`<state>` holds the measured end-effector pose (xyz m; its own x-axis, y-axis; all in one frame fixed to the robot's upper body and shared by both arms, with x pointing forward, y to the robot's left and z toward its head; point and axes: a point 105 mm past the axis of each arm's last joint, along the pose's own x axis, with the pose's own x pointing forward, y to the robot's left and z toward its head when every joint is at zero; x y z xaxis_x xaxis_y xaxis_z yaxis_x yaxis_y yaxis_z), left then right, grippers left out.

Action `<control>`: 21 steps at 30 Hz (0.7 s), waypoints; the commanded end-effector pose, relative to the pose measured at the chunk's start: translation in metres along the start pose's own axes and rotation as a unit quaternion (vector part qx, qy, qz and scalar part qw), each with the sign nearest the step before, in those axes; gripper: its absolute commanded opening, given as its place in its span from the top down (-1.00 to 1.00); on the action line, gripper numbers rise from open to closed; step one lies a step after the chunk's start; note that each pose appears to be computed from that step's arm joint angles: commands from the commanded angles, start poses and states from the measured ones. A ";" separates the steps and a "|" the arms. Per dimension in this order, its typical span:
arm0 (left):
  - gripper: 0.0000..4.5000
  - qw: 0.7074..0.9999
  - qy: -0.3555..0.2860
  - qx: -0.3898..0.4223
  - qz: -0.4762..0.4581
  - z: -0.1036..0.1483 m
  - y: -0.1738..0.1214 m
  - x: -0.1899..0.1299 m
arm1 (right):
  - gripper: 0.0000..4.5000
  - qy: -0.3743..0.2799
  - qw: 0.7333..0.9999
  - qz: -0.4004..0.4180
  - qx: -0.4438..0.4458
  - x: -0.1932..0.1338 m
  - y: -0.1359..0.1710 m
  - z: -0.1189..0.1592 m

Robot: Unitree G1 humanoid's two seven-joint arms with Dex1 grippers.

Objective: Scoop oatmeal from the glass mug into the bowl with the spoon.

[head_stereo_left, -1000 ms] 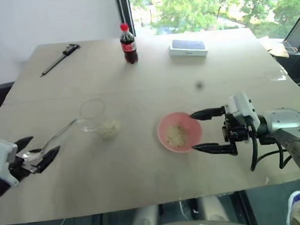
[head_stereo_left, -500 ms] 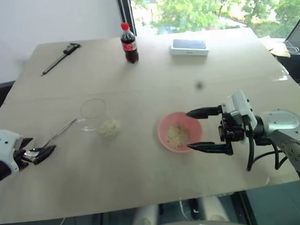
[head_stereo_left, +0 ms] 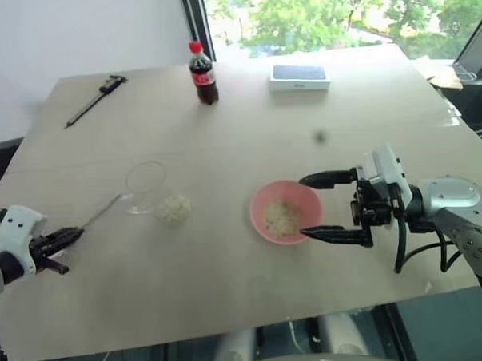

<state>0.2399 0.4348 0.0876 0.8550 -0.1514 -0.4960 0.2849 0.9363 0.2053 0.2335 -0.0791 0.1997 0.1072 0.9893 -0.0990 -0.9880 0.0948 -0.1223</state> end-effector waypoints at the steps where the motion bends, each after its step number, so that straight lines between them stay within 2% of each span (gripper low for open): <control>1: 0.99 0.999 0.001 -0.032 0.015 -0.017 -0.003 -0.006 | -1.00 -0.012 1.000 0.012 -0.013 0.002 0.002 0.009; 3: 0.99 0.998 -0.042 -0.034 0.033 -0.007 -0.002 -0.010 | -1.00 -0.014 1.000 0.016 -0.010 0.003 0.002 0.010; 8: 0.99 0.983 -0.163 -0.013 0.078 0.039 -0.011 -0.027 | -1.00 -0.035 0.999 0.015 0.007 0.005 -0.005 0.018; 12: 0.99 0.960 -0.259 0.017 0.106 0.098 -0.024 -0.045 | -1.00 -0.066 0.998 0.001 0.024 0.009 -0.019 0.030; 21: 0.99 0.901 -0.393 0.099 0.154 0.200 -0.047 -0.074 | -1.00 -0.114 0.991 -0.033 0.066 0.018 -0.044 0.051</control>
<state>0.2550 0.3505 0.2533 0.9562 -0.1230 0.2656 0.0203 0.9331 0.3589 0.2728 -0.0586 0.2375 0.1499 0.9850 0.0851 -0.9885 0.1475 0.0329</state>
